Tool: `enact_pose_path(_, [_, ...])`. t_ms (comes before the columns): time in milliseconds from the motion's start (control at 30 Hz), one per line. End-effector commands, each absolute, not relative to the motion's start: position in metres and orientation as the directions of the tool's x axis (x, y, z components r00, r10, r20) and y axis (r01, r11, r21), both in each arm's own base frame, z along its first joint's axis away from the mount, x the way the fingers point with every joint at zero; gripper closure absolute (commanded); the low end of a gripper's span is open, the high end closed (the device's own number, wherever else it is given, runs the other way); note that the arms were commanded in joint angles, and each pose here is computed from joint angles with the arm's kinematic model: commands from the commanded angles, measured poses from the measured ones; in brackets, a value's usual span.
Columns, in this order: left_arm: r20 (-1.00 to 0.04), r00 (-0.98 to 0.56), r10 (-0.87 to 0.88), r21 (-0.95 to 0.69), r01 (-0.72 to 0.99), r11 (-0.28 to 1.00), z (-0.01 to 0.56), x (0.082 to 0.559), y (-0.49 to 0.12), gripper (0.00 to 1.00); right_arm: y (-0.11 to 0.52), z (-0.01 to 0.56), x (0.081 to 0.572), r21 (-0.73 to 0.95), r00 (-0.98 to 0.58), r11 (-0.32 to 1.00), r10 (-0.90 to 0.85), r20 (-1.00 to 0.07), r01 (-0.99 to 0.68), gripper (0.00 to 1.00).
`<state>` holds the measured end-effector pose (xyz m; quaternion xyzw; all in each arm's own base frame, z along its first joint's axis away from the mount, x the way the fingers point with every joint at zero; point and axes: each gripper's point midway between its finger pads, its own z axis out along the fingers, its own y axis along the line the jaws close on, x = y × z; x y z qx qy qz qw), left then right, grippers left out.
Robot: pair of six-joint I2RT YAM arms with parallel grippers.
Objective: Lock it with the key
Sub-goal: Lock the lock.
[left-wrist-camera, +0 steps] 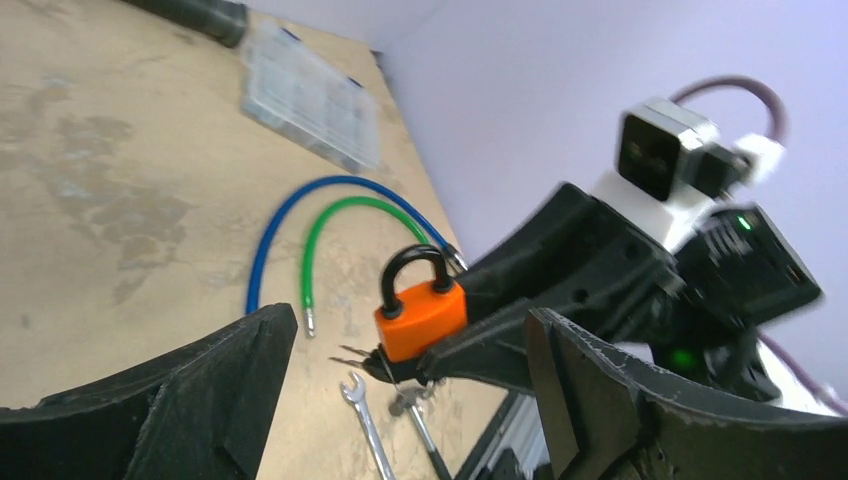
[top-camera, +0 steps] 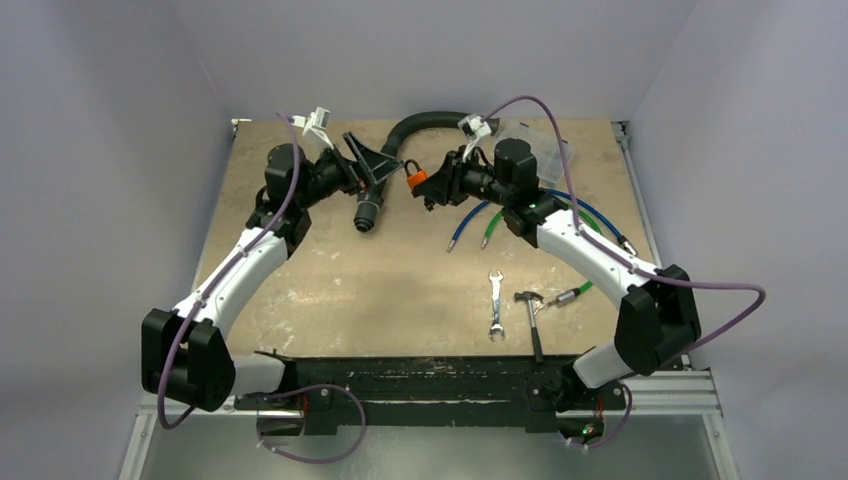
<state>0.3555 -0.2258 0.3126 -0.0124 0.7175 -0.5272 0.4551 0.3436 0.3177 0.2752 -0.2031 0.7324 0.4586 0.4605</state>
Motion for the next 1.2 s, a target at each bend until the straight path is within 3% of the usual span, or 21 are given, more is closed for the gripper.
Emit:
enact_pose_path(0, [-0.610, -0.548, -0.573, -0.777, 0.270, 0.569, 0.304, 0.384, -0.206, 0.11, 0.327, 0.330, 0.361, 0.381, -0.333, 0.564, 0.192, -0.923, -0.733, 1.00])
enact_pose_path(133, [-0.618, -0.544, -0.568, -0.757, 0.216, 0.617, 0.303, 0.386, -0.205, 0.13, 0.332, 0.327, 0.366, 0.371, -0.327, 0.589, 0.184, -0.927, -0.718, 1.00])
enact_pose_path(567, [-0.613, -0.573, -0.544, -0.777, 0.312, 0.546, 0.311, 0.370, -0.225, 0.13, 0.349, 0.311, 0.366, 0.373, -0.348, 0.584, 0.160, -0.924, -0.721, 1.00])
enact_pose_path(1167, [-0.573, -0.603, -0.555, -0.800, 0.263, 0.540, 0.282, 0.369, -0.228, 0.25, 0.363, 0.306, 0.364, 0.392, -0.374, 0.565, 0.154, -0.915, -0.726, 1.00])
